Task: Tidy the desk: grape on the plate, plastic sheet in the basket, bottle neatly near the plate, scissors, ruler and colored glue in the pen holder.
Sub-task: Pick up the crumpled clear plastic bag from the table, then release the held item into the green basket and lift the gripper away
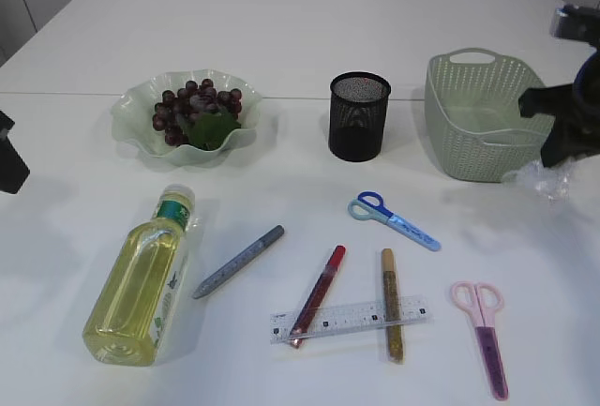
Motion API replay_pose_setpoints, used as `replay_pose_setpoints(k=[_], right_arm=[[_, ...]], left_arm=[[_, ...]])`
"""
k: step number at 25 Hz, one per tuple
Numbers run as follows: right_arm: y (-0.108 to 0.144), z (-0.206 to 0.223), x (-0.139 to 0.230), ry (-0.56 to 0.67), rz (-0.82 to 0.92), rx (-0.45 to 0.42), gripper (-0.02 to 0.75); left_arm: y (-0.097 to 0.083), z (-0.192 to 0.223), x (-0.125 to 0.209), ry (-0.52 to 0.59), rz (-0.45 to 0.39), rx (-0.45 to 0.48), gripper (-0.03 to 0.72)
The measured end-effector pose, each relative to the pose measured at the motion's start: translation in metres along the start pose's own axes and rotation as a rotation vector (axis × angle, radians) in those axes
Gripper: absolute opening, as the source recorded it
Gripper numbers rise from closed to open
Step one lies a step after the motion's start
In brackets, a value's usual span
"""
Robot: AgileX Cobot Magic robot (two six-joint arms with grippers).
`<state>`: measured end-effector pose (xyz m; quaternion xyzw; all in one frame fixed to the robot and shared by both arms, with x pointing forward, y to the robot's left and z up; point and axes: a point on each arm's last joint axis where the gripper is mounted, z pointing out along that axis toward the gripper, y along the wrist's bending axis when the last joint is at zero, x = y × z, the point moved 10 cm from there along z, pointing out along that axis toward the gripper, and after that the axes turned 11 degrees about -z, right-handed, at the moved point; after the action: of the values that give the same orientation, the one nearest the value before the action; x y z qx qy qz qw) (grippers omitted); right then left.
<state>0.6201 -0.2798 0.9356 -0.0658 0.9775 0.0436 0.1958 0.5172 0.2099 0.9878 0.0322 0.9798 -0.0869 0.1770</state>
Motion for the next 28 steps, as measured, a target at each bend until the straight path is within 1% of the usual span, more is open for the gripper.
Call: replay_pose_setpoints(k=[8, 11, 18, 20, 23, 26, 28], right_arm=[[-0.005, -0.04, -0.074, -0.235, -0.023, 0.034, 0.059], [-0.009, -0.036, -0.095, -0.268, -0.022, 0.038, 0.059], [-0.02, -0.001, -0.125, -0.274, -0.027, 0.058, 0.068], [-0.022, 0.01, -0.127, -0.267, -0.014, 0.059, 0.114], [-0.024, 0.023, -0.126, -0.252, -0.004, 0.061, 0.269], [-0.025, 0.028, -0.125, -0.244, -0.006, 0.063, 0.447], [-0.025, 0.029, -0.125, -0.243, -0.006, 0.063, 0.502]], left_arm=[[0.0, 0.0, 0.0, 0.0, 0.0, 0.0, 0.31], [-0.001, 0.0, 0.0, 0.001, -0.002, 0.004, 0.309], [-0.003, 0.0, 0.001, 0.004, -0.01, 0.016, 0.309], [-0.004, 0.0, 0.001, 0.005, -0.012, 0.02, 0.309], [-0.004, 0.0, 0.001, 0.005, -0.013, 0.021, 0.309], [-0.004, 0.0, 0.001, 0.004, -0.014, 0.023, 0.309], [-0.005, 0.0, 0.001, 0.004, -0.017, 0.028, 0.309]])
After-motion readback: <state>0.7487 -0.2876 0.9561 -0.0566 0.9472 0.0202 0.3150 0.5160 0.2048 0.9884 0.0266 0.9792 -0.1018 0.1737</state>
